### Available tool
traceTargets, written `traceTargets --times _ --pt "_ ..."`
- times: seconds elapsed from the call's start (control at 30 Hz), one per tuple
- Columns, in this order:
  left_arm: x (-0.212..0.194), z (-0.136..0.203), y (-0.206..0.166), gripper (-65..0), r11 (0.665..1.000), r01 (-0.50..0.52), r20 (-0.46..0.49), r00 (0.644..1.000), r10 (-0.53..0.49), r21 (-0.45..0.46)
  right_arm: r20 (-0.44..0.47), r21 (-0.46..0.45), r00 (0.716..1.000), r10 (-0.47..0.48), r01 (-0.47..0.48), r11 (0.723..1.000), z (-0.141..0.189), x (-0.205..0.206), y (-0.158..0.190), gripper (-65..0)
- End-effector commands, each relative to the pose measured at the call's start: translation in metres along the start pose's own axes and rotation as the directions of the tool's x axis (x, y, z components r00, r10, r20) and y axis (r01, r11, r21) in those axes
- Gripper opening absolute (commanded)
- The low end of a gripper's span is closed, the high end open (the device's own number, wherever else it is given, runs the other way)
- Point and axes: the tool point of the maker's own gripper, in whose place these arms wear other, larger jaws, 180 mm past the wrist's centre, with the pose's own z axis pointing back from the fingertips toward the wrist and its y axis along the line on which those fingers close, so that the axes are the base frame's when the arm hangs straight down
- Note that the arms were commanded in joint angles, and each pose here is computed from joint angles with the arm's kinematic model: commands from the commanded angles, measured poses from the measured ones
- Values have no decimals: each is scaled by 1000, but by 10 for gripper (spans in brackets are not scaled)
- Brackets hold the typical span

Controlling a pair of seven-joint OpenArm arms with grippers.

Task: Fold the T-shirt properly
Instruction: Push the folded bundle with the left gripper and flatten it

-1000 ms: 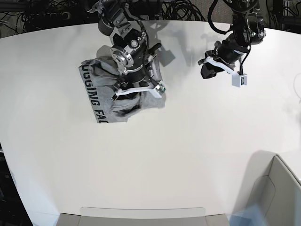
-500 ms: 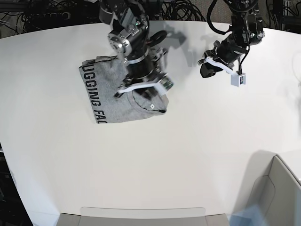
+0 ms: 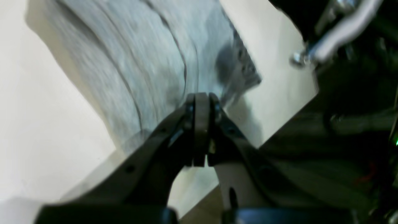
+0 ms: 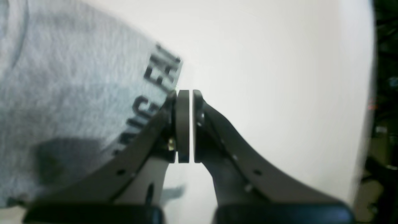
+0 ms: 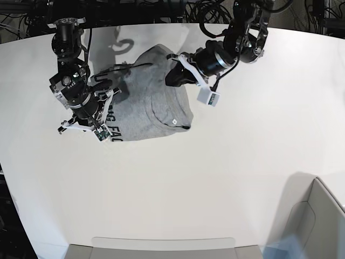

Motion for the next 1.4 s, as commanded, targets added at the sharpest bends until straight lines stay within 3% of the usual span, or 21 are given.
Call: traceTargets --times 0.0,0.2,0.37,0.53,0.6,0.7,0.8,0.9,1.0,1.07,1.17,1.37 --pt "5 -1 -10 -650 999 33 19 999 -33 -17 11 -15 1000 19 -18 1000 -1 2 -13 -641" --pt "-7 -20 -22 -650 973 229 -47 973 -228 16 -50 47 998 -38 40 998 -22 -20 -20 -641" --pt "-33 -47 -23 -650 940 341 -174 925 -337 -5 -77 60 996 -40 44 997 -28 -27 -16 -641" --pt "-55 -73 -4 -650 906 423 -329 852 -407 -23 -100 105 995 -2 12 994 -30 -33 4 -641" --pt "-57 -77 8 -650 904 427 -357 844 -401 -5 -115 131 993 9 6 991 -28 -41 17 -641" --pt "-47 -72 37 -650 909 411 -365 858 -361 68 -135 193 990 43 -16 981 -22 -54 47 -641" --pt "-15 -58 75 -650 911 367 -309 903 -300 187 -127 277 987 95 -56 959 -7 -61 89 -641" --pt "37 -39 124 -650 902 256 -135 966 -222 346 -82 374 982 168 -126 919 15 -54 136 -641" --pt "81 -20 150 -650 894 135 66 982 -180 427 -13 395 985 169 -150 906 34 -36 153 -642" --pt "102 -8 152 -650 892 95 152 972 -179 442 26 367 988 153 -152 918 41 -23 145 -642" --pt "117 2 142 -650 894 99 202 958 -204 437 51 291 992 119 -129 948 45 -11 116 -642" --pt "116 7 112 -650 913 103 257 942 -217 395 4 131 1000 26 -26 991 38 -21 51 -642"
